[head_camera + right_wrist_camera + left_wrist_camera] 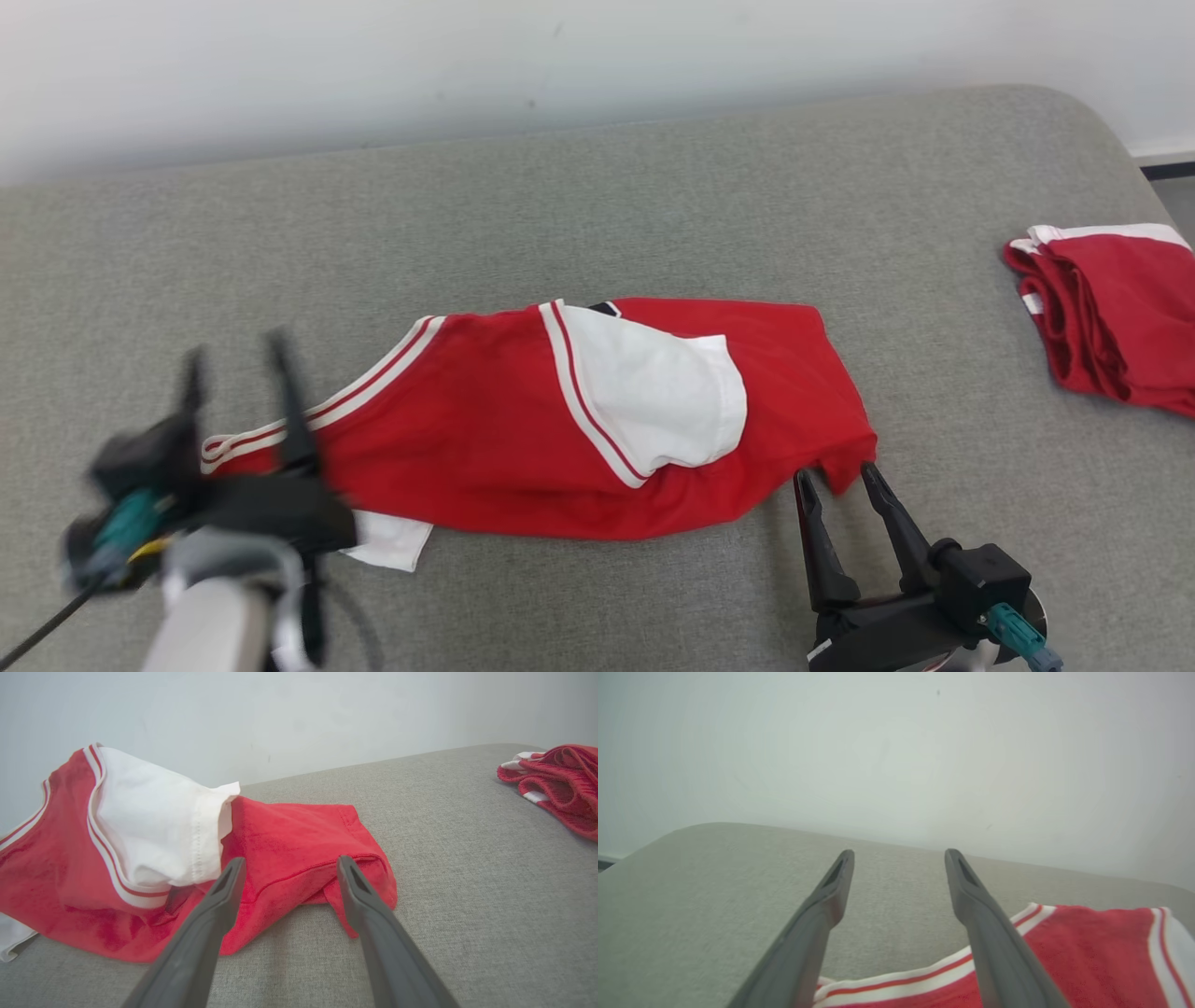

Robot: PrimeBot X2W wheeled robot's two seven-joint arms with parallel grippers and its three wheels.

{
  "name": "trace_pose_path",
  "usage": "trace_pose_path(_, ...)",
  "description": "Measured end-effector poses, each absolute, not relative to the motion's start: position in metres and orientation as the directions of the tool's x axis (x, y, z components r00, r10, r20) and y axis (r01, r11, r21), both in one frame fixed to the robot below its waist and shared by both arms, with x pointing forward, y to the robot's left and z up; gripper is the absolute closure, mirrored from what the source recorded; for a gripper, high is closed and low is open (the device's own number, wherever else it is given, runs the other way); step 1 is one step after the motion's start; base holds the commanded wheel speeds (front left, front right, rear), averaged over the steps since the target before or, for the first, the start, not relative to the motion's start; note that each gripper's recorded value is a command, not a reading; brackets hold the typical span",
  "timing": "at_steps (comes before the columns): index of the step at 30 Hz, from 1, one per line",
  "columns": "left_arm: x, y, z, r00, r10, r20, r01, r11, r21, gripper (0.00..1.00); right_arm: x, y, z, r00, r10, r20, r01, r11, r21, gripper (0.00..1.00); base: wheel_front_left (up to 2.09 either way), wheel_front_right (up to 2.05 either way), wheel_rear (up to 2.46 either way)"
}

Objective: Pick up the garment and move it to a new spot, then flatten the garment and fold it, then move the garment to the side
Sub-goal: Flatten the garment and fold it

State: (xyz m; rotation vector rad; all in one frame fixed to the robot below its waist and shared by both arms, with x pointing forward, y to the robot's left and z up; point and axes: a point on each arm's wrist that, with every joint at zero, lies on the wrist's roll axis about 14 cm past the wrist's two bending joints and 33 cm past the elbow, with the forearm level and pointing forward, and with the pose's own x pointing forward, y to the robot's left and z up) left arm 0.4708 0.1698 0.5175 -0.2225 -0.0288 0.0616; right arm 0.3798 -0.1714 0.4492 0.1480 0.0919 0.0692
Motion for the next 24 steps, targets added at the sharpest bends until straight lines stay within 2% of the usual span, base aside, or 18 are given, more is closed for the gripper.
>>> trace_pose_path(3, 0.478, 0.112, 0.537, 0.987, -0.157, 0.019, 0.158, 0.969, -0.188, 0.0, 0.378, -0.175, 0.449, 0.994, 0.066, -0.087, -0.052, 0.987, 0.15, 0.0, 0.0, 0.0, 0.0)
trace_pose_path(6, 0.479, 0.06, 0.55, 0.934, -0.356, -0.018, 0.352, 0.93, -0.108, 0.0, 0.377, -0.178, 0.449, 0.995, 0.054, -0.087, -0.04, 0.987, 0.153, 0.0, 0.0, 0.0, 0.0)
trace_pose_path(11, 0.48, 0.001, 0.554, 0.812, -0.562, -0.158, 0.574, 0.818, 0.038, 0.0, 0.375, -0.183, 0.451, 0.996, 0.039, -0.083, -0.026, 0.987, 0.157, 0.0, 0.0, 0.0, 0.0)
trace_pose_path(15, 0.481, -0.016, 0.535, 0.733, -0.6, -0.321, 0.652, 0.754, 0.08, 0.0, 0.373, -0.189, 0.452, 0.996, 0.018, -0.082, -0.004, 0.987, 0.162, 0.0, 0.0, 0.0, 0.0)
trace_pose_path(18, 0.487, -0.016, 0.518, 0.684, -0.574, -0.449, 0.678, 0.728, 0.103, 0.0, 0.37, -0.196, 0.451, 0.996, -0.003, -0.088, 0.017, 0.987, 0.159, 0.0, 0.0, 0.0, 0.0)
trace_pose_path(23, 0.49, -0.013, 0.503, 0.642, -0.555, -0.528, 0.692, 0.717, 0.087, 0.0, 0.369, -0.202, 0.447, 0.995, -0.023, -0.098, 0.039, 0.987, 0.158, 0.0, 0.0, 0.0, 0.0)
trace_pose_path(24, 0.489, -0.014, 0.502, 0.633, -0.56, -0.534, 0.696, 0.714, 0.077, 0.08, 0.369, -0.203, 0.447, 0.995, -0.025, -0.099, 0.041, 0.987, 0.158, 0.0, 0.0, 0.0, 0.0)
